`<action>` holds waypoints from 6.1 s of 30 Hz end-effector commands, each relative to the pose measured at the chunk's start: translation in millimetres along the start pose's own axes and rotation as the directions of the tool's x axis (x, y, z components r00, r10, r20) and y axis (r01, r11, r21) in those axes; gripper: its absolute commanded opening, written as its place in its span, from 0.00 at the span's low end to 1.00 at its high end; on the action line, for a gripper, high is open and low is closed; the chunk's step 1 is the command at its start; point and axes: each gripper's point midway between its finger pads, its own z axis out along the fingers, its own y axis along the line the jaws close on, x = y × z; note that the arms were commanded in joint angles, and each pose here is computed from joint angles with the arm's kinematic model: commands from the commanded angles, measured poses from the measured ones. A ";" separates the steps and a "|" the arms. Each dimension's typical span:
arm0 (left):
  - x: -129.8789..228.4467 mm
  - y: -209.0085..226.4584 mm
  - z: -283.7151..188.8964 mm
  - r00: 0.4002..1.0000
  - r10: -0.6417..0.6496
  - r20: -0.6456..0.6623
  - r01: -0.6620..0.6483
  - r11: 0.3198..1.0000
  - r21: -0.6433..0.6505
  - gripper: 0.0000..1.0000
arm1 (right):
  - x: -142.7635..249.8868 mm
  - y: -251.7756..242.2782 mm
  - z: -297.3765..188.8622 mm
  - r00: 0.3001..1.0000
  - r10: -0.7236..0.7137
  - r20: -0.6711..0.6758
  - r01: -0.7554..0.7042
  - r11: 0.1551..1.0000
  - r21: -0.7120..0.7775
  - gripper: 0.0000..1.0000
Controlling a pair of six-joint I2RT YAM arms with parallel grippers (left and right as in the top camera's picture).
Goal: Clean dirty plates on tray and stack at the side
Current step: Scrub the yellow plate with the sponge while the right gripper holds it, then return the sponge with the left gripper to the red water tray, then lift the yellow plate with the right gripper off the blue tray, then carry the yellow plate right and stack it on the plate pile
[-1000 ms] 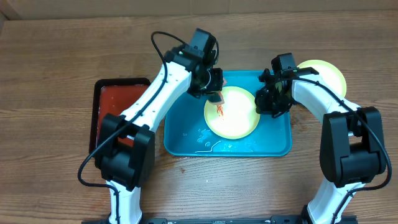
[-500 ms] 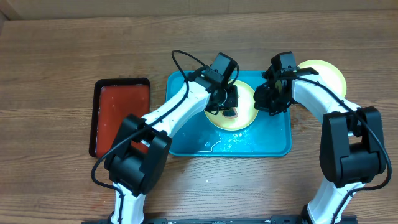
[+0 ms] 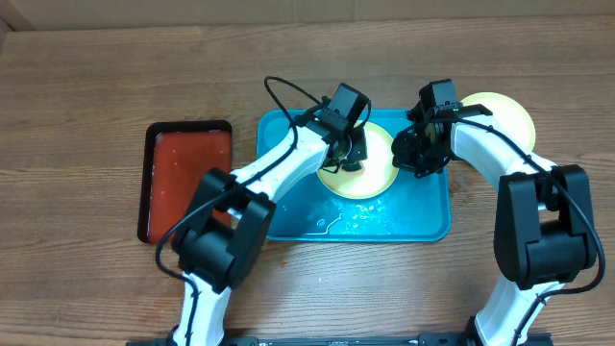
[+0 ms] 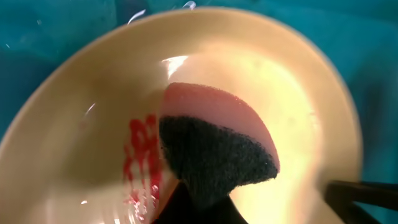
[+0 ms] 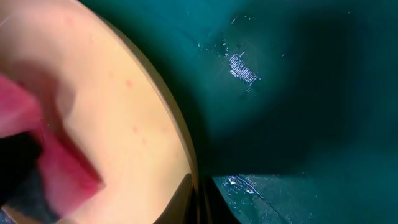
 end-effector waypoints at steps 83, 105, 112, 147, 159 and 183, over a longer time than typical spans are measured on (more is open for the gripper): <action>-94.7 192.5 -188.8 0.960 -0.278 0.038 0.277 0.917 -0.287 0.04 | -15.1 11.3 -6.9 0.997 -0.032 0.076 0.035 0.999 -0.035 0.04; -14.6 340.6 -138.3 0.805 -0.589 0.072 0.529 0.657 -0.537 0.04 | -13.0 25.7 -7.9 0.998 -0.031 0.062 0.038 0.992 -0.117 0.04; -15.9 340.3 -134.4 0.799 -0.597 0.068 0.540 0.664 -0.518 0.40 | -15.4 26.7 -8.5 0.997 -0.035 0.071 0.043 0.992 -0.120 0.04; -85.8 307.0 -178.0 0.818 -0.565 0.102 0.571 0.782 -0.249 1.00 | 11.3 194.3 -229.9 0.424 -0.906 0.016 0.043 0.038 0.998 0.04; -85.8 307.0 -178.0 0.818 -0.565 0.102 0.571 0.782 -0.249 1.00 | 29.5 219.3 -154.6 0.328 -0.944 -0.033 0.475 0.134 0.870 0.04; -85.8 307.0 -178.0 0.818 -0.565 0.102 0.571 0.782 -0.249 1.00 | -92.6 -59.2 -180.4 0.947 -0.047 0.319 0.077 0.994 -0.081 0.04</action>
